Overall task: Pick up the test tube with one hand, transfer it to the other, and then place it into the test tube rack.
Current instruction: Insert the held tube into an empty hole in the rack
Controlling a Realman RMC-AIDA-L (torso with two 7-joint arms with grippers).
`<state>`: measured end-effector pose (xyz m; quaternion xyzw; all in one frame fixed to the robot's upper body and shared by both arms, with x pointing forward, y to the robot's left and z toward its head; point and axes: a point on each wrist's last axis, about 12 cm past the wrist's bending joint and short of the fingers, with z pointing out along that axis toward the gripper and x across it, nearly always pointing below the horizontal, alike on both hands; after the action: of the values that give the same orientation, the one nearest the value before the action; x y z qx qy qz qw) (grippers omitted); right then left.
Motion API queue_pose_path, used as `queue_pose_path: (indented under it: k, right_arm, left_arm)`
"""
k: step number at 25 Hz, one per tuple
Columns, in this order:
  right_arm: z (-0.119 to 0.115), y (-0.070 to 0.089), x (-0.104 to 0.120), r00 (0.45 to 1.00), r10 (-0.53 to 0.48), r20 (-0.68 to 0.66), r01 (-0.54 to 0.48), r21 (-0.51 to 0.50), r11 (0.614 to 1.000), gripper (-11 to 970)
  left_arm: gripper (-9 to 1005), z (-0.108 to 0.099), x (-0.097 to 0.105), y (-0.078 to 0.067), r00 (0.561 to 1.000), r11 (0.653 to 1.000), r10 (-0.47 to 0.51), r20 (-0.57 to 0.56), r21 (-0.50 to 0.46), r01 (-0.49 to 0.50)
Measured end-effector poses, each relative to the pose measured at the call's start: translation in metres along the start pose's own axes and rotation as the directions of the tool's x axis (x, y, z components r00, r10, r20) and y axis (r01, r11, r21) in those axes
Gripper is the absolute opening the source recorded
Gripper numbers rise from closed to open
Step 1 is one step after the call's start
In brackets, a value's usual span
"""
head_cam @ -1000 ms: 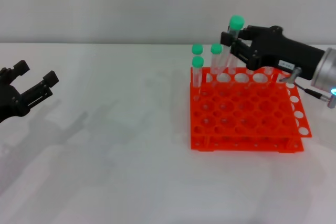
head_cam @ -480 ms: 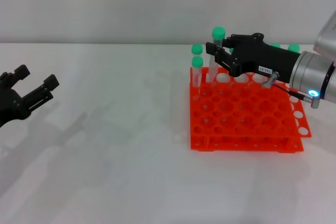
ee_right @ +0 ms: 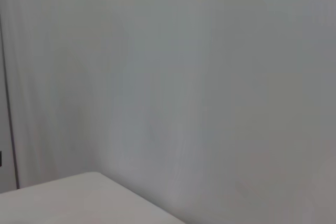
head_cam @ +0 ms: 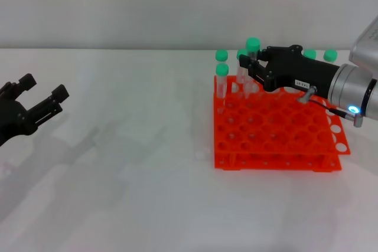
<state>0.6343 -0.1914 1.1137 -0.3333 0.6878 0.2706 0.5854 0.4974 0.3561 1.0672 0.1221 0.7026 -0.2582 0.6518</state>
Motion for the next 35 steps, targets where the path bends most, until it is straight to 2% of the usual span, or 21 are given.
queue_pose_path:
  k: [16, 35]
  right_arm:
    - [0.011, 0.009, 0.001, 1.0, 0.003, 0.012, -0.003, 0.014, 1.0, 265]
    - [0.017, 0.009, 0.005, 0.999, -0.021, -0.042, 0.023, 0.034, 0.999, 279]
  left_arm:
    - [894, 0.005, 0.005, -0.002, 1.0, 1.0, -0.003, -0.006, 0.004, 0.003]
    - [895, 0.008, 0.004, -0.002, 1.0, 1.0, 0.014, -0.003, 0.011, -0.014]
